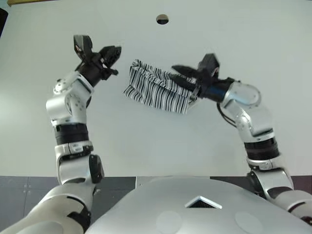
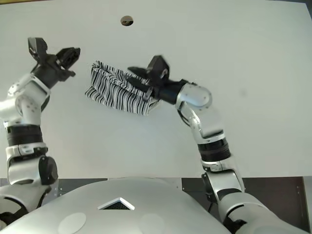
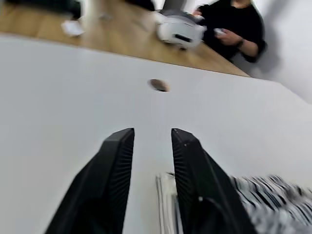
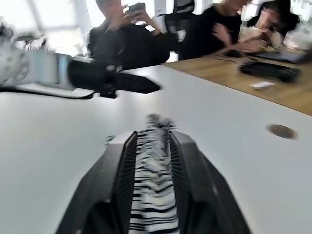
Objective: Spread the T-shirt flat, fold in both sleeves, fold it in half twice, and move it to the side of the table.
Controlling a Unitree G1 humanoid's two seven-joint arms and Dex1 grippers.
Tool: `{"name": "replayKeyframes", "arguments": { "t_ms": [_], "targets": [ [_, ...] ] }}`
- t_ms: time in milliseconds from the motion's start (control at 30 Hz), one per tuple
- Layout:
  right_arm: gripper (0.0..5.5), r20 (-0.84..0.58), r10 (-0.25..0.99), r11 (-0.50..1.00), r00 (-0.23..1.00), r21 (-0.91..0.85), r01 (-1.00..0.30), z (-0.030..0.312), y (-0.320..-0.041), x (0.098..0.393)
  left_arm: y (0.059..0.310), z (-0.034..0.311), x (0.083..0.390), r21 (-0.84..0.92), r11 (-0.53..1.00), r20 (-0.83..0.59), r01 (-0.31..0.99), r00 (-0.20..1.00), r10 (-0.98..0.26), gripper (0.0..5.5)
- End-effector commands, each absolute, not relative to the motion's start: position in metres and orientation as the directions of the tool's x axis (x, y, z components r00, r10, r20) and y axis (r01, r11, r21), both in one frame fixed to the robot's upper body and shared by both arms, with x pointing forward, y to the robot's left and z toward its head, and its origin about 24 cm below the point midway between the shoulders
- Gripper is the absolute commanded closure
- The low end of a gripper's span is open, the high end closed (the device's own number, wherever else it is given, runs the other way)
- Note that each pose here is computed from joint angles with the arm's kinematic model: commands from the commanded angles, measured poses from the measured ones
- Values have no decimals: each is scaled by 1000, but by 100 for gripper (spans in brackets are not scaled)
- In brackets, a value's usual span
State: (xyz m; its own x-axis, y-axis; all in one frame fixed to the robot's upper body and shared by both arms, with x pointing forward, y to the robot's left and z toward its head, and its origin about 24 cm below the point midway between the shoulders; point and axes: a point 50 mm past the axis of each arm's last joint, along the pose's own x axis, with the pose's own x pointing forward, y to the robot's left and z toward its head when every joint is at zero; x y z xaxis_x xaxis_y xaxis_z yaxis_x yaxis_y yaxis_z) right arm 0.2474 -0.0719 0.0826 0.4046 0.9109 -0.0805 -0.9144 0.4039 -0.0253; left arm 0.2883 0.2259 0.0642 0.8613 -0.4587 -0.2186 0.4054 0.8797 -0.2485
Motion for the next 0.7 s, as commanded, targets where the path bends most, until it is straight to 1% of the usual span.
{"name": "replayKeyframes", "arguments": {
  "t_ms": [33, 67, 100, 167, 233, 300, 433, 567, 633, 700],
  "targets": [
    [512, -111, 920, 369, 376, -79, -926, 77, -61, 243, 221, 64, 273, -65, 873, -258, 483, 837, -483, 481],
    [525, -112, 922, 363, 371, -85, -928, 76, -58, 243, 219, 61, 267, -10, 861, -289, 509, 822, -490, 491],
    [540, -113, 924, 356, 364, -86, -930, 75, -54, 243, 216, 56, 260, 64, 834, -333, 548, 799, -500, 513],
    [540, -120, 927, 348, 355, -82, -934, 71, -47, 244, 211, 46, 245, 229, 747, -428, 625, 753, -499, 539],
    [540, -131, 924, 353, 361, -77, -932, 65, -41, 247, 209, 41, 239, 343, 675, -473, 654, 741, -477, 539],
    [540, -146, 918, 361, 368, -76, -930, 59, -36, 251, 209, 41, 238, 409, 634, -484, 656, 745, -458, 539],
    [540, -189, 905, 375, 382, -72, -924, 45, -28, 258, 209, 38, 235, 441, 596, -505, 671, 735, -453, 539],
    [540, -218, 885, 402, 412, -91, -911, 37, -23, 268, 203, 29, 228, 449, 548, -543, 706, 702, -461, 539],
    [540, -252, 859, 426, 446, -131, -895, 32, -26, 278, 200, 26, 227, 454, 532, -553, 715, 694, -461, 539],
    [540, -295, 806, 476, 513, -193, -858, 28, -36, 293, 198, 24, 226, 454, 526, -555, 719, 690, -465, 539]
  ]
}}
